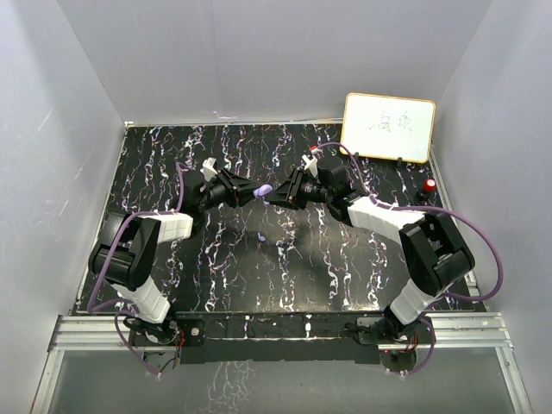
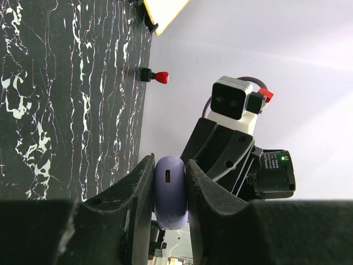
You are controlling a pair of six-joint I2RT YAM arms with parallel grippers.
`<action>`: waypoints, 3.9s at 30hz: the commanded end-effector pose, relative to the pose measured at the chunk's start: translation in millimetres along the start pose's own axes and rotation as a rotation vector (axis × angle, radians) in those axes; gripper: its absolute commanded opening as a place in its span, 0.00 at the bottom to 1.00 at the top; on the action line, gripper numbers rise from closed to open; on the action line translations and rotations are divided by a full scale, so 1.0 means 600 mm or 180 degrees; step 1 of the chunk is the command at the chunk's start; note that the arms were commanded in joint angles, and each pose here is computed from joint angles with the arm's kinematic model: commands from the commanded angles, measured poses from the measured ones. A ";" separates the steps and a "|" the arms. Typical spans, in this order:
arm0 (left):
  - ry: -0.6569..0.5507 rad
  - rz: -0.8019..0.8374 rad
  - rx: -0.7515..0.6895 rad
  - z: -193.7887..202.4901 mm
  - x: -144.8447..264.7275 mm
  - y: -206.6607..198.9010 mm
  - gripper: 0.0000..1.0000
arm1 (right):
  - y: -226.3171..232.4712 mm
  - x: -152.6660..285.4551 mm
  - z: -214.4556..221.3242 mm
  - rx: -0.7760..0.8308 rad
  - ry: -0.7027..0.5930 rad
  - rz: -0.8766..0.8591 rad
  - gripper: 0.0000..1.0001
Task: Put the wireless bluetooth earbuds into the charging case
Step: Place the earbud in the charging case.
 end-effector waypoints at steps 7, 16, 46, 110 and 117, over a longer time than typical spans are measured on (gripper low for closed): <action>0.0060 0.0157 -0.0140 0.006 0.001 -0.030 0.00 | 0.030 0.009 -0.020 0.0160 -0.0199 -0.0241 0.13; 0.0061 0.0171 -0.0147 0.006 0.000 -0.032 0.00 | 0.025 0.007 -0.019 0.0120 -0.0203 -0.0234 0.13; 0.0107 0.0166 -0.0211 0.016 -0.008 -0.042 0.00 | 0.021 0.004 -0.021 0.0081 -0.0234 -0.0175 0.12; 0.0133 0.0045 -0.0283 0.036 -0.008 -0.027 0.00 | 0.033 0.026 -0.035 -0.0244 -0.0669 -0.0323 0.12; 0.0117 0.0015 -0.0315 0.037 -0.008 -0.026 0.00 | 0.032 0.025 -0.034 -0.0292 -0.0668 -0.0346 0.12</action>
Point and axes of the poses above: each gripper's point midway between its finger pads, its own x axis back along the fingers, its own y axis along the line the jaws close on, z = x × y, the point moved 7 cm from there along x, back along the fingers, and after that the axes turned 2 degrees about x, right-handed, at the moved point
